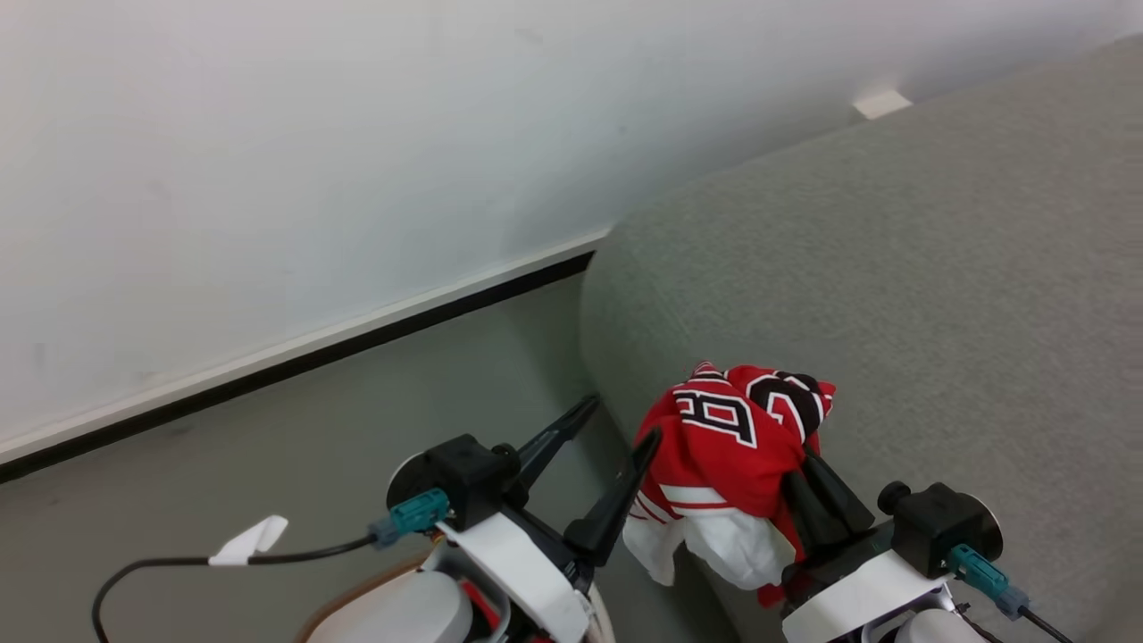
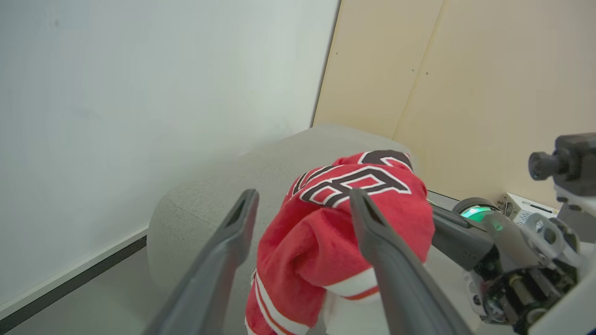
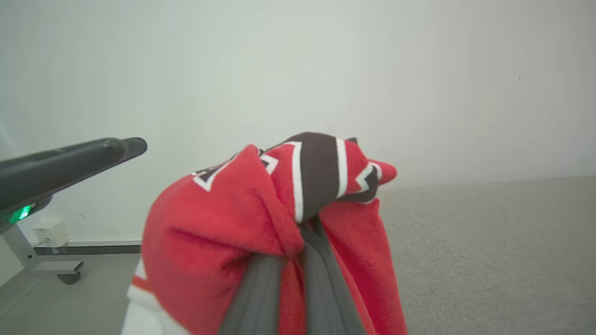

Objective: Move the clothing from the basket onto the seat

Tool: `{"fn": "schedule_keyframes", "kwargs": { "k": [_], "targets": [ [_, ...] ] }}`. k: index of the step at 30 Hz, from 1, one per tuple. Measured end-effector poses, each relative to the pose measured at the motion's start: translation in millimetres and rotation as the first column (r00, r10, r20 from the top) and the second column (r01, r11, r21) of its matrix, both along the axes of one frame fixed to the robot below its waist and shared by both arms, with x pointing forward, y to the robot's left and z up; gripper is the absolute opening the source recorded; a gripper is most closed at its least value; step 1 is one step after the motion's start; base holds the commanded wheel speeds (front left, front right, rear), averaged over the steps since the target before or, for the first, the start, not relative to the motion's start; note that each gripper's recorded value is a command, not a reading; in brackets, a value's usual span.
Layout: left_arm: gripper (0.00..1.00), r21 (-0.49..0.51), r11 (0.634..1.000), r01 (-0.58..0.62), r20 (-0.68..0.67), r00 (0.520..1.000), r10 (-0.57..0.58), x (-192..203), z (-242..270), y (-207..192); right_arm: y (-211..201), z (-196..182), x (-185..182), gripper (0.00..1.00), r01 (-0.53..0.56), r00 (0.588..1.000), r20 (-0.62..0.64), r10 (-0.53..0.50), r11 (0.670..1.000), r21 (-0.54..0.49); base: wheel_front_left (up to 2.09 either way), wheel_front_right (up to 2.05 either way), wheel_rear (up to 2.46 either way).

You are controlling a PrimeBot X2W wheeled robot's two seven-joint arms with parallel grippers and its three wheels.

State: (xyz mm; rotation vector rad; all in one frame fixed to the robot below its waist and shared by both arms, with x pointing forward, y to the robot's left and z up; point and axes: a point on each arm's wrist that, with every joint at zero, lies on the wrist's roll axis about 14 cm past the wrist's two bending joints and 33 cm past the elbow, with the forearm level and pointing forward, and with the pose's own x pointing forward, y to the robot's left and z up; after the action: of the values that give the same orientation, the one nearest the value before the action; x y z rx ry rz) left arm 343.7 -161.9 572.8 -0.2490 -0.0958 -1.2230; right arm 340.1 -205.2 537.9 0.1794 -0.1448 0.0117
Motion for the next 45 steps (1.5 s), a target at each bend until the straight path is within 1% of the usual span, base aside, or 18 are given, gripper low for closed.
{"fn": "schedule_keyframes", "kwargs": {
  "k": [8, 14, 19, 24, 28, 30, 32, 36, 38, 39, 41, 45],
  "targets": [
    [1.0, -0.014, 0.998, 0.057, -0.003, 0.998, -0.057, -8, -2, -19, -22, 1, -12, 0.0, 0.077, 0.997, 0.001, -0.077, 0.997, 0.003, 0.0, 0.0, 0.0],
    [1.0, -0.012, 0.998, 0.059, 0.002, 0.998, -0.059, -8, -3, -20, -25, 0, -14, 0.0, 0.09, 0.996, 0.001, -0.09, 0.996, 0.015, 0.0, 0.0, 0.0],
    [1.0, -0.009, 0.999, 0.052, 0.0, 0.999, -0.052, -5, -7, -17, -32, 5, -6, 0.0, 0.101, 0.995, 0.014, -0.101, 0.995, 0.023, 0.0, 0.0, 0.0],
    [1.0, 0.0, 0.999, 0.033, -0.017, 0.999, -0.033, 9, -19, -9, -46, 31, 19, 0.0, 0.1, 0.993, 0.073, -0.098, 0.995, -0.026, 0.0, 0.0, 0.0],
    [1.0, 0.003, 1.0, 0.016, -0.021, 1.0, -0.015, 29, -28, 0, -63, 47, 47, 0.0, 0.119, 0.988, 0.103, -0.112, 0.991, -0.068, 0.0, 0.0, 0.0],
    [1.0, 0.013, 1.0, 0.005, -0.03, 1.0, -0.005, 40, -37, 7, -79, 54, 63, 0.0, 0.151, 0.983, 0.116, -0.141, 0.985, -0.082, 0.0, 0.0, 0.0],
    [1.0, 0.02, 1.0, -0.003, -0.04, 0.999, 0.004, 52, -46, 14, -97, 58, 79, 0.0, 0.19, 0.977, 0.124, -0.175, 0.975, -0.118, 0.0, 0.0, 0.0],
    [1.0, 0.033, 0.999, -0.03, -0.072, 0.997, 0.032, 75, -70, 30, -124, 68, 116, 0.0, 0.25, 0.962, 0.151, -0.229, 0.958, -0.142, 0.0, 0.0, 0.0],
    [1.0, 0.043, 0.998, -0.046, -0.086, 0.995, 0.049, 85, -82, 38, -139, 66, 132, 0.0, 0.282, 0.955, 0.143, -0.261, 0.947, -0.156, 0.0, 0.0, 0.0],
    [1.0, 0.042, 0.998, -0.054, -0.093, 0.994, 0.058, 91, -87, 41, -147, 63, 140, 0.0, 0.295, 0.953, 0.128, -0.274, 0.936, -0.191, 0.0, 0.0, 0.0],
    [1.0, 0.046, 0.996, -0.07, -0.112, 0.991, 0.075, 99, -99, 49, -162, 57, 154, 0.0, 0.328, 0.944, 0.114, -0.311, 0.923, -0.201, 0.0, 0.0, 0.0],
    [1.0, 0.051, 0.993, -0.105, -0.154, 0.982, 0.112, 112, -121, 63, -188, 33, 181, 0.0, 0.37, 0.928, 0.044, -0.37, 0.899, -0.234, 0.0, 0.0, 0.0]
  ]
}}
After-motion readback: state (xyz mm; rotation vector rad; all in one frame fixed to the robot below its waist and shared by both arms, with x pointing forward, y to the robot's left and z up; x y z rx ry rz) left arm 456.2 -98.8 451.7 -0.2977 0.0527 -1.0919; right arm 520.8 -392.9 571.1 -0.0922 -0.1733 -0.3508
